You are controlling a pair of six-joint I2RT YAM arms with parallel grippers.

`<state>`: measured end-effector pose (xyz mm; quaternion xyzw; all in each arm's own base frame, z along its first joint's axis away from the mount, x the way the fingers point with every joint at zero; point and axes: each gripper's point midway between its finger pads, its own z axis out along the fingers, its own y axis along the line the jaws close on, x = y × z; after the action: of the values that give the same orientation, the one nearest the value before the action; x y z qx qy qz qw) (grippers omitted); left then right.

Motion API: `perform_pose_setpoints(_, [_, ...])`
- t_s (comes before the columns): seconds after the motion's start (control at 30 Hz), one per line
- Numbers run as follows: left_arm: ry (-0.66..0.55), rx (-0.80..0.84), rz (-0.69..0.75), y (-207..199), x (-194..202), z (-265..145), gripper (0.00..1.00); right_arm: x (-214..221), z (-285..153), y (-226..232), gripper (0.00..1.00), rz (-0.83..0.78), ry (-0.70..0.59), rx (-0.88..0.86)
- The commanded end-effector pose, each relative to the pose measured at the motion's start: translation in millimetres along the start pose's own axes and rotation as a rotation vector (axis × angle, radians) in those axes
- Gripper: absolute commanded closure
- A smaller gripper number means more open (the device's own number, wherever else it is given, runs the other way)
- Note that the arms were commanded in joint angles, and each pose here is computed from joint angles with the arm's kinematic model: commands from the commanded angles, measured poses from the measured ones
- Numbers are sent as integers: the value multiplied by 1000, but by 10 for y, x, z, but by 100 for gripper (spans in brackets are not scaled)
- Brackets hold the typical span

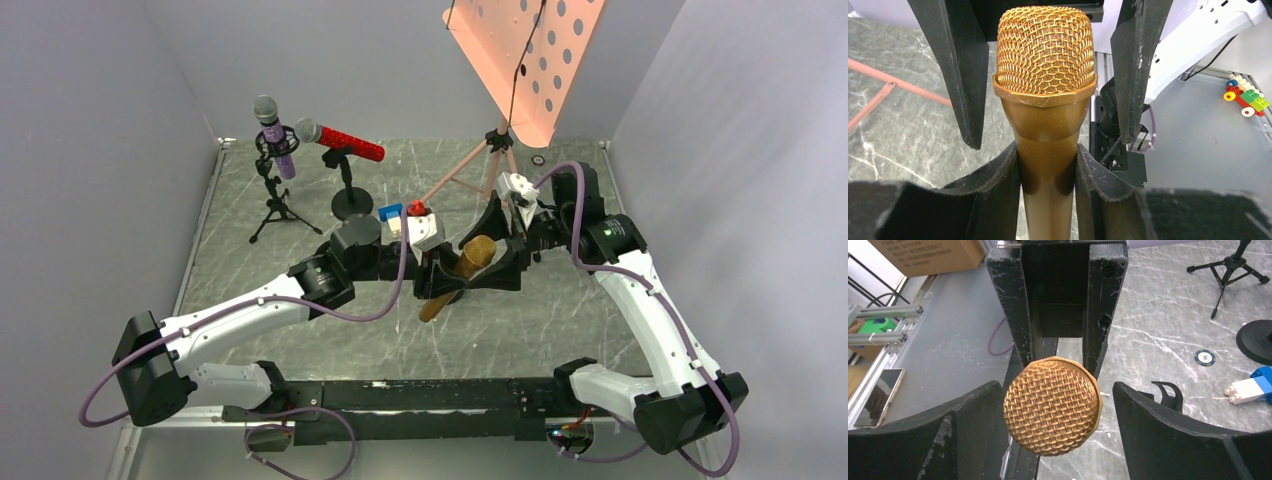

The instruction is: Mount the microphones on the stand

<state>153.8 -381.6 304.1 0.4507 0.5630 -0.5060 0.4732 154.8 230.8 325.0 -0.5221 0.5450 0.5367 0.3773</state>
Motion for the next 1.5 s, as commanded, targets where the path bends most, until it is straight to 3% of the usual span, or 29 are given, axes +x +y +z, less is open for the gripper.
perform_pose_setpoints(0.0, [-36,12,14,-38,-222,41,100,-207,-16,35,15,-71,-22,-2])
perform_pose_setpoints(0.3, [-45,10,6,-38,-248,52,100,-162,-15,26,34,-61,-21,1])
perform_pose_setpoints(0.47, [-46,-1,3,-26,-265,44,100,-130,-30,4,67,-60,-18,17])
perform_pose_setpoints(0.57, [-62,-21,-6,-17,-305,18,98,-121,-51,-17,79,-66,-16,34])
perform_pose_setpoints(0.63, [-85,-46,-15,1,-361,-17,85,-144,-78,-30,82,-72,-16,48])
perform_pose_setpoints(0.67, [-98,-54,-19,0,-390,-36,74,-167,-96,-36,83,-75,-20,55])
perform_pose_setpoints(0.83, [-189,-64,-9,-74,-573,-184,3,-334,-230,-71,86,-79,-54,97])
perform_pose_setpoints(1.0, [-224,-126,56,-78,-679,-408,1,-473,-350,-130,87,-106,-46,181])
perform_pose_setpoints(1.13, [-223,-306,103,138,-589,-692,1,-622,-452,-189,88,-139,-39,271])
perform_pose_setpoints(1.33, [-108,-422,327,324,-126,-1068,1,-821,-564,-239,88,-158,-46,361])
perform_pose_setpoints(1.47, [-36,-479,362,480,188,-1208,1,-915,-602,-290,88,-165,-51,388])
